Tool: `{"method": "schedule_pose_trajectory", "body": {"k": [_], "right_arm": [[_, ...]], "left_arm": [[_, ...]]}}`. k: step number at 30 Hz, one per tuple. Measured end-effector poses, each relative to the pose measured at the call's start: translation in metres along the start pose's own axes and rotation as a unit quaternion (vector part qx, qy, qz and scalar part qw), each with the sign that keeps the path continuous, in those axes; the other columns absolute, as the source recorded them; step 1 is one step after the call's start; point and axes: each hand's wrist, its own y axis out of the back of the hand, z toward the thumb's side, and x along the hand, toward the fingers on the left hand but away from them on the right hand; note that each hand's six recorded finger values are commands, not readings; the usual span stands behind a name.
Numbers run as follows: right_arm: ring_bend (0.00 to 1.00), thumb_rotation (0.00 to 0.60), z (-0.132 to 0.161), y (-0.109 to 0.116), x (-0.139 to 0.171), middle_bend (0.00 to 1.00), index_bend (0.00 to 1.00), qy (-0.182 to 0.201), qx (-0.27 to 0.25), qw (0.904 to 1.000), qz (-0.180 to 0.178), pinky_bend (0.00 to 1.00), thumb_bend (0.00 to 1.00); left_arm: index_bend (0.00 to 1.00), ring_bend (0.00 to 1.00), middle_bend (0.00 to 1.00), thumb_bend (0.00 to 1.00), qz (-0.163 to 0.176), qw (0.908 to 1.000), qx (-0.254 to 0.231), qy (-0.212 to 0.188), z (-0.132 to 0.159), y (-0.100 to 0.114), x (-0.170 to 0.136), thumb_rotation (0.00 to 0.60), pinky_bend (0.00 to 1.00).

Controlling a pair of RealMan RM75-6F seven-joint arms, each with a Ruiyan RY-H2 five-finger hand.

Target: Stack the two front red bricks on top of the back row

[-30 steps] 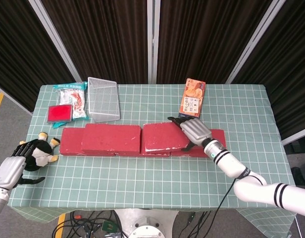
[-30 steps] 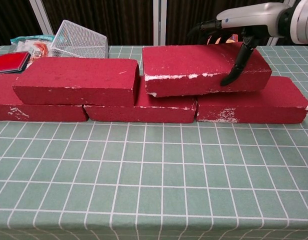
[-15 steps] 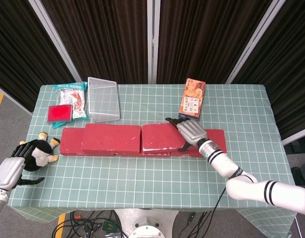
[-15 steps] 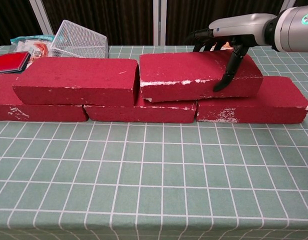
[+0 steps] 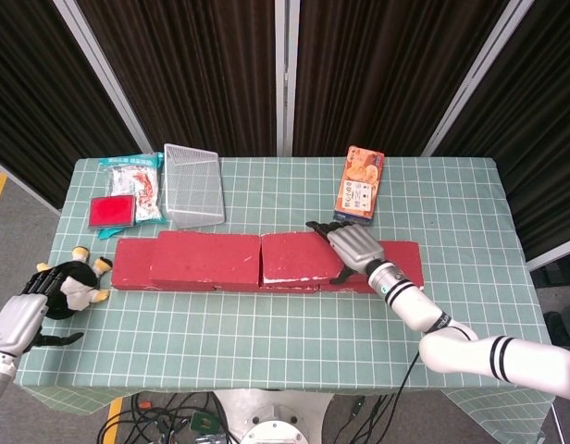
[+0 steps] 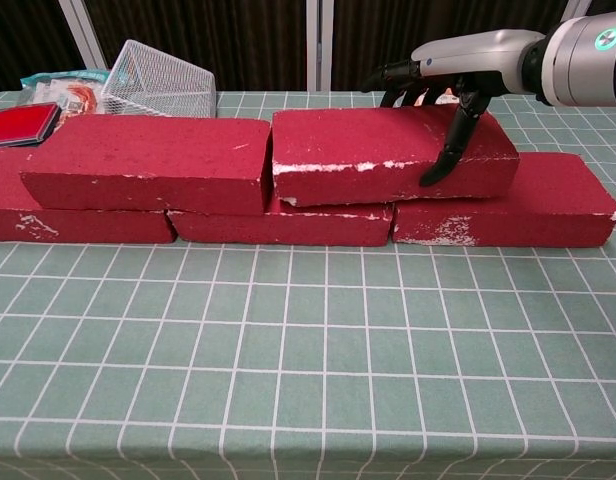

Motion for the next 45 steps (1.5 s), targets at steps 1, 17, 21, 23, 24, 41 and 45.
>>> {"method": "schedule_pose_trajectory", "body": {"k": [1, 17, 21, 23, 24, 41, 45], "right_arm": [[0.14, 0.600, 0.000, 0.000, 0.000, 0.19, 0.00, -0.001, 0.000, 1.0000, 0.000, 0.21, 0.01], [0.14, 0.600, 0.000, 0.000, 0.008, 0.18, 0.00, -0.012, -0.004, 0.9999, -0.006, 0.20, 0.01], [0.14, 0.600, 0.002, -0.002, 0.007, 0.18, 0.00, -0.011, -0.002, 0.9999, -0.003, 0.20, 0.01], [0.14, 0.600, 0.002, -0.003, 0.006, 0.18, 0.00, -0.012, -0.002, 0.9999, -0.001, 0.20, 0.01], [0.14, 0.600, 0.003, -0.004, 0.005, 0.18, 0.00, -0.012, -0.002, 0.9999, 0.000, 0.20, 0.01], [0.13, 0.600, 0.010, -0.006, -0.004, 0.18, 0.00, -0.010, -0.001, 0.9999, 0.003, 0.20, 0.01], [0.13, 0.600, 0.009, -0.006, -0.005, 0.18, 0.00, -0.012, -0.001, 0.9999, 0.003, 0.19, 0.01]], "left_arm": [[0.05, 0.00, 0.00, 0.04, -0.001, 1.0000, 0.000, 0.000, 0.000, 0.000, 0.000, 0.600, 0.00], [0.05, 0.00, 0.00, 0.04, -0.004, 1.0000, -0.004, 0.000, -0.003, -0.003, 0.000, 0.600, 0.00], [0.05, 0.00, 0.00, 0.04, -0.004, 1.0000, -0.004, 0.000, -0.003, -0.002, 0.000, 0.600, 0.00], [0.05, 0.00, 0.00, 0.04, -0.004, 1.0000, -0.004, 0.000, -0.003, -0.002, 0.000, 0.600, 0.00], [0.05, 0.00, 0.00, 0.04, -0.004, 1.0000, -0.004, 0.001, -0.004, -0.002, 0.000, 0.600, 0.00], [0.05, 0.00, 0.00, 0.04, -0.005, 0.9999, -0.008, 0.005, -0.008, -0.003, -0.001, 0.600, 0.00], [0.05, 0.00, 0.00, 0.04, -0.006, 0.9999, -0.009, 0.006, -0.009, -0.003, -0.001, 0.600, 0.00]]}}
